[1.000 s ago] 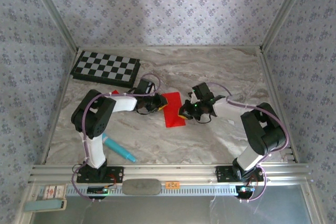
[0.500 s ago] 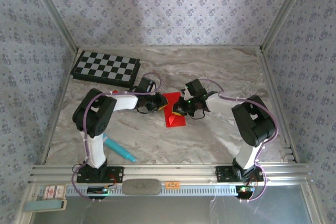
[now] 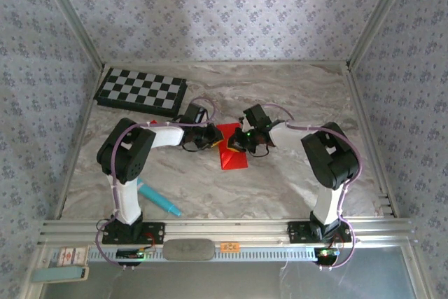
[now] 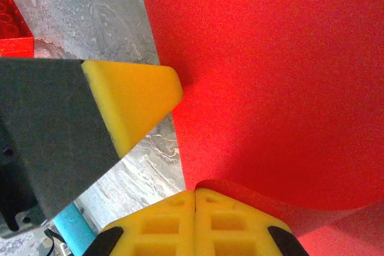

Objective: Fold a paper plane with a square sheet of paper (pick it up from the middle)
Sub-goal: Fold the triangle a second time at the center of the table.

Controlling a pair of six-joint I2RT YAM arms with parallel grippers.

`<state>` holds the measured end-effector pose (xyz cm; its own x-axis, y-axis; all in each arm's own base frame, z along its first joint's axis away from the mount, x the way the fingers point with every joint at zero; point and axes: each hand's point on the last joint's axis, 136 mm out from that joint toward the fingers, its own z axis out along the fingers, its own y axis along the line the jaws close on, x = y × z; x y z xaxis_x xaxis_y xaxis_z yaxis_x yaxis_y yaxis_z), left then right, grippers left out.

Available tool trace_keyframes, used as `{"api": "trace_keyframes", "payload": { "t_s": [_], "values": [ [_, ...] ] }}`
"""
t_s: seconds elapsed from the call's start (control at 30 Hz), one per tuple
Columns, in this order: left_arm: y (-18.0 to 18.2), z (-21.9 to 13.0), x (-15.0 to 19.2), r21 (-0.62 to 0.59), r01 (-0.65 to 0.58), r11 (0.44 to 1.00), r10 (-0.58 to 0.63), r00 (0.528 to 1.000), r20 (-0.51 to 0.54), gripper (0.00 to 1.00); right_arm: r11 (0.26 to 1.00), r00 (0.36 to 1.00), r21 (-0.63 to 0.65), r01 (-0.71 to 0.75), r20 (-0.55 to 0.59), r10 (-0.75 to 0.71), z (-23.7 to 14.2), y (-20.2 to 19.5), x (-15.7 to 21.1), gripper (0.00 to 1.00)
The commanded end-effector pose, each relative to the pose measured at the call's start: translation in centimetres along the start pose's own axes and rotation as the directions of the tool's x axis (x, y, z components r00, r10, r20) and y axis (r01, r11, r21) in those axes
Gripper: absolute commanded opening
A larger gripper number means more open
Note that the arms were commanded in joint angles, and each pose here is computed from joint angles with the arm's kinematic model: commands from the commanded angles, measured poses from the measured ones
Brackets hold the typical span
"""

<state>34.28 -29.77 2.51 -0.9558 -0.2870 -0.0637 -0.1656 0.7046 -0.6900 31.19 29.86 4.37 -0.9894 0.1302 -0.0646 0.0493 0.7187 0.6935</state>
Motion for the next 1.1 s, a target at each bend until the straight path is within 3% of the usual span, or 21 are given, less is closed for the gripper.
{"api": "trace_keyframes", "payload": {
  "t_s": [0.0, 1.07],
  "values": [
    [2.0, 0.6, 1.1, -0.066, 0.015, 0.998, -0.018, 0.999, -0.046, 0.17, 1.0, 1.0, 0.016, 0.026, 0.013, -0.026, 0.6, 0.2, -0.6, 0.0],
    [1.9, 0.5, 1.2, -0.063, 0.015, 0.998, -0.018, 0.999, -0.048, 0.17, 0.996, 0.999, 0.083, 0.027, -0.019, -0.026, 1.9, -1.3, -0.2, 0.0]
  ]
}}
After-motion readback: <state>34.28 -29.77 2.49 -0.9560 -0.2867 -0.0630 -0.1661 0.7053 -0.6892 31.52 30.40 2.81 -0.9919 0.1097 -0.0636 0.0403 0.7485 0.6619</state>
